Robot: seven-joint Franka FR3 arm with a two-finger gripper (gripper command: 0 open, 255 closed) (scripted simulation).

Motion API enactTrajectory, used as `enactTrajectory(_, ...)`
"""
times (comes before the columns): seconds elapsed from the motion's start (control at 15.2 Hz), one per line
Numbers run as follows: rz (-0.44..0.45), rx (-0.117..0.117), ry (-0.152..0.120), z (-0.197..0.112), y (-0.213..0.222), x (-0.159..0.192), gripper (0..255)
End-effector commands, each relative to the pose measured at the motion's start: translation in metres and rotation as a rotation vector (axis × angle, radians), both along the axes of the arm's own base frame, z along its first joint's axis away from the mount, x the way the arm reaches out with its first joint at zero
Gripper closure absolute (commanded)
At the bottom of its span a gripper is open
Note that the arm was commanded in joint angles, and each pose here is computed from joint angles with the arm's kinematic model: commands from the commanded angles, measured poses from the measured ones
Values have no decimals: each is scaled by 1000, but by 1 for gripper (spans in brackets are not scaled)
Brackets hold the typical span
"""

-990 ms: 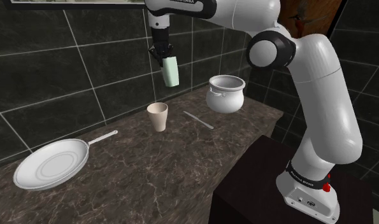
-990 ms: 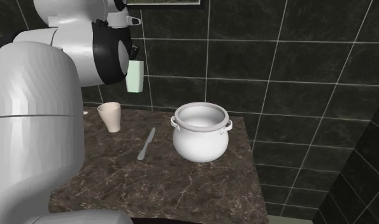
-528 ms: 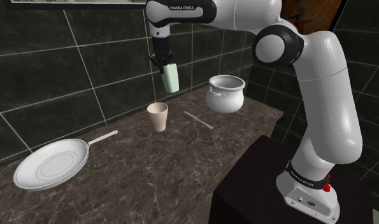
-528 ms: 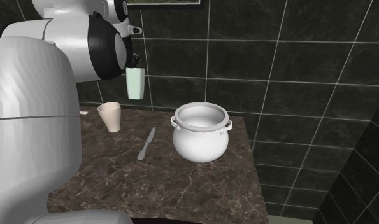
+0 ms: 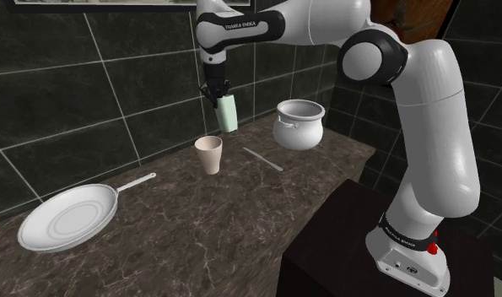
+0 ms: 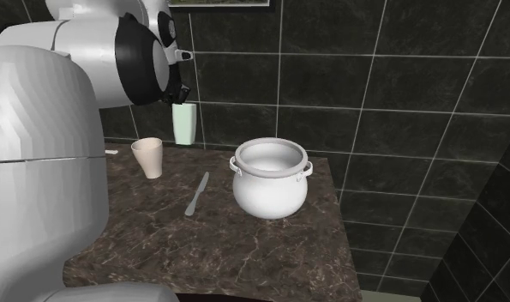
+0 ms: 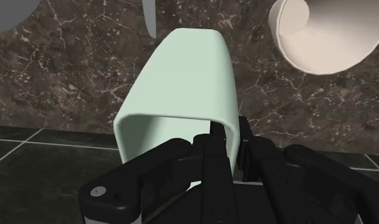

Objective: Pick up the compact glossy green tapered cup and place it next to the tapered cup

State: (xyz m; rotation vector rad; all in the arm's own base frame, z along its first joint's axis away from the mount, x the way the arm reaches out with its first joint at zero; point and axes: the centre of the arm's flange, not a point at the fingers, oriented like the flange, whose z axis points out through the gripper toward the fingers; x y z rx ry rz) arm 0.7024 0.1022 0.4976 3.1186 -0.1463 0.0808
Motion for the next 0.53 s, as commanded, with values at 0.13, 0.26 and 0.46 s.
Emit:
enactTrajectory(0.13,0,0,-1,-21,1,0,255)
enactTrajectory(0.26,0,0,-1,-31,1,0,255)
enactTrajectory(0.46,0,0,-1,-47,1,0,255)
